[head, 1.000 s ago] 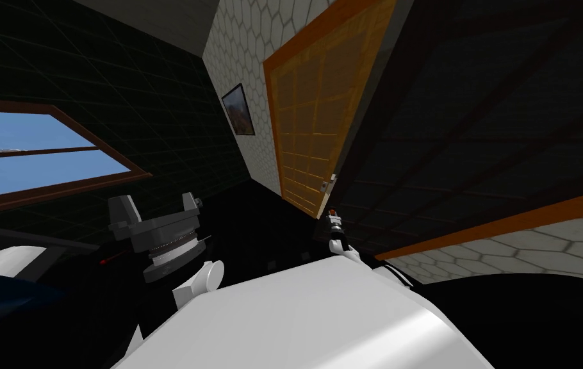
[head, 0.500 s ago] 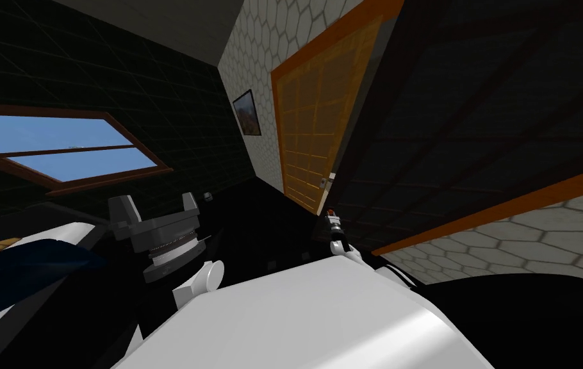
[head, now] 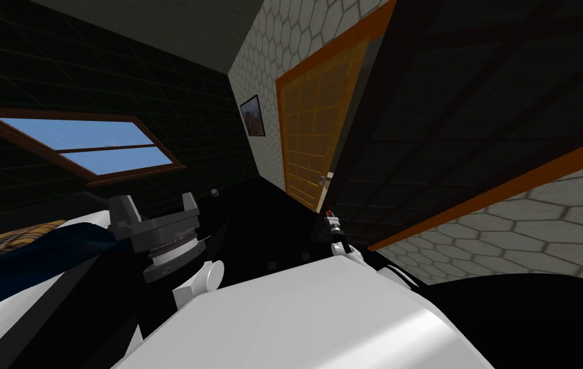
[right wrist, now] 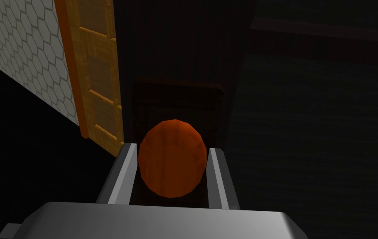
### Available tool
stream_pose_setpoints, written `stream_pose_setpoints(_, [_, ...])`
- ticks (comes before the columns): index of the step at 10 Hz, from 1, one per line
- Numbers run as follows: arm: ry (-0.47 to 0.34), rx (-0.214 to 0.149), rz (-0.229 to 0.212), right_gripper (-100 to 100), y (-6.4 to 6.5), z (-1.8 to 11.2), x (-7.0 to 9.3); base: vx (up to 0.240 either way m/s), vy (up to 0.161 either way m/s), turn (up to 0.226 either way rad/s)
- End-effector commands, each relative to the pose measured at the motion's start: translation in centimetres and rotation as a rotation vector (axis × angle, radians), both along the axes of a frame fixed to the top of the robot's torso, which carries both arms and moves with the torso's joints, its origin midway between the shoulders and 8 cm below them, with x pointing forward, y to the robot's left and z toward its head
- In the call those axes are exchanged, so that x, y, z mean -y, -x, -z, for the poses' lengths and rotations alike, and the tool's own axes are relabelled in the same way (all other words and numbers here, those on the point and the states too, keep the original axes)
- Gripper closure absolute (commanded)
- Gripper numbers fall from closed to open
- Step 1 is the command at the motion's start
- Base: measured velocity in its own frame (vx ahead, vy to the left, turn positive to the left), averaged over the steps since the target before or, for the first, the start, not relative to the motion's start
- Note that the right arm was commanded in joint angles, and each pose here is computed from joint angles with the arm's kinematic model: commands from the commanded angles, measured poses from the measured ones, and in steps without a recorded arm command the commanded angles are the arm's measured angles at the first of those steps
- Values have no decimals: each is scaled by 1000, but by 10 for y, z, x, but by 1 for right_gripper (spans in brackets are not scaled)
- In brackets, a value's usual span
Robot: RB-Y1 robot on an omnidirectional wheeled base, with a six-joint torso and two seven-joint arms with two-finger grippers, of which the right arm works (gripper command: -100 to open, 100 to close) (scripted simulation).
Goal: Pull the door open
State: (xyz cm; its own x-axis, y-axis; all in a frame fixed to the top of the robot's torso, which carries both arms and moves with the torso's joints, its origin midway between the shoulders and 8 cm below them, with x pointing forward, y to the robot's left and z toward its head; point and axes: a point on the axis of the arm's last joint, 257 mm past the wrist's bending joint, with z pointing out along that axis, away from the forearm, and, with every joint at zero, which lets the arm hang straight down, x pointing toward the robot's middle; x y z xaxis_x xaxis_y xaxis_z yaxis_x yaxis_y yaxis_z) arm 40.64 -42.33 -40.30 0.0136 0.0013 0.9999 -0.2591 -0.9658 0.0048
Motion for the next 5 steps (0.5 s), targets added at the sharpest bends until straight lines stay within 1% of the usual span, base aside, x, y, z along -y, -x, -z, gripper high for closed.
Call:
stream_pose_setpoints(1, [-1, 4, -29, 100, 2, -1, -5, -253, -34, 97])
stream_pose_setpoints(2, [0, 6, -47, 100, 3, -2, -7, -198, -34, 73])
stream_pose_setpoints(3, [0, 9, -66, 100, 4, -3, -10, -202, 4, 74])
stream_pose_setpoints(5, [-1, 12, -103, 100, 6, -4, -15, -222, -34, 65])
